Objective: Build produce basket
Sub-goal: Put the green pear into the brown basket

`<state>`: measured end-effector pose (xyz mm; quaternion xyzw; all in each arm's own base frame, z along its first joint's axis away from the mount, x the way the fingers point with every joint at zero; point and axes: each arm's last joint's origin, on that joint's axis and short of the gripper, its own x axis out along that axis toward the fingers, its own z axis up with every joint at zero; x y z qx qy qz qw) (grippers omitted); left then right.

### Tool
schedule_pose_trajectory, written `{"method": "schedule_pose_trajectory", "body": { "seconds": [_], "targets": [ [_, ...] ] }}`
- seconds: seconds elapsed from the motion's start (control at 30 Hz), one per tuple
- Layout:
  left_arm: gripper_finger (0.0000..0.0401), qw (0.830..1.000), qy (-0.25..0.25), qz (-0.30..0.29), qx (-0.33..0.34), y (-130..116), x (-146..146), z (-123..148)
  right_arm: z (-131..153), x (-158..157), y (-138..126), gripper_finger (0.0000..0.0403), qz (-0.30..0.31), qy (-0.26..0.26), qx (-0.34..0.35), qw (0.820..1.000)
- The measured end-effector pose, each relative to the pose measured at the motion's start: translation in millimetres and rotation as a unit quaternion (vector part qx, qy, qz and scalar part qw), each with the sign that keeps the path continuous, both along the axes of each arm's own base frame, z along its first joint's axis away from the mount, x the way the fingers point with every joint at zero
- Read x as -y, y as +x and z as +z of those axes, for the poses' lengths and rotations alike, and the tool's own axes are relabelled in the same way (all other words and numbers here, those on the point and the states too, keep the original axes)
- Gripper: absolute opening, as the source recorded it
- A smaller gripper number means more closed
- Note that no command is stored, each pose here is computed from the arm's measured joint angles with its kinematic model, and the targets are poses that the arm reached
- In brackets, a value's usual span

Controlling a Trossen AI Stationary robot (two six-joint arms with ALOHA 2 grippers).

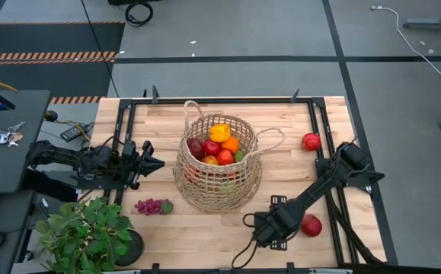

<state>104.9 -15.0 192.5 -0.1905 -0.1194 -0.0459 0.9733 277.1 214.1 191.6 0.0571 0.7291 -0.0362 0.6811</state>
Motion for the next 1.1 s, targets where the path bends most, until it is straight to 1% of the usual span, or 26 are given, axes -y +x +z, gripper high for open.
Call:
{"method": "schedule_pose_trajectory", "body": {
  "seconds": [0.23, 0.43, 0.67, 0.9, 1.0, 1.1],
  "targets": [
    [0.0035, 1.0, 0.0, 0.0, 0.0, 0, 0, 0, 11, 5, -1, 0.0257, -0.017, -0.002, 0.016, 1.0],
    [0.0028, 1.0, 0.0, 0.0, 0.0, 0, 0, 0, 32, 9, -5, 0.0257, -0.026, 0.023, 0.05, 0.998],
    [0.0036, 1.0, 0.0, 0.0, 0.0, 0, 0, 0, 57, 22, -11, 0.0257, -0.074, 0.03, 0.075, 0.994],
    [0.0028, 1.0, 0.0, 0.0, 0.0, 0, 0, 0, 88, 44, -17, 0.0257, -0.125, 0.094, 0.087, 0.984],
    [0.0029, 1.0, 0.0, 0.0, 0.0, 0, 0, 0, 102, 54, -18, 0.0257, -0.153, 0.123, 0.103, 0.975],
    [0.0033, 1.0, 0.0, 0.0, 0.0, 0, 0, 0, 116, 63, -19, 0.0258, -0.187, 0.159, 0.123, 0.962]
  ]
}}
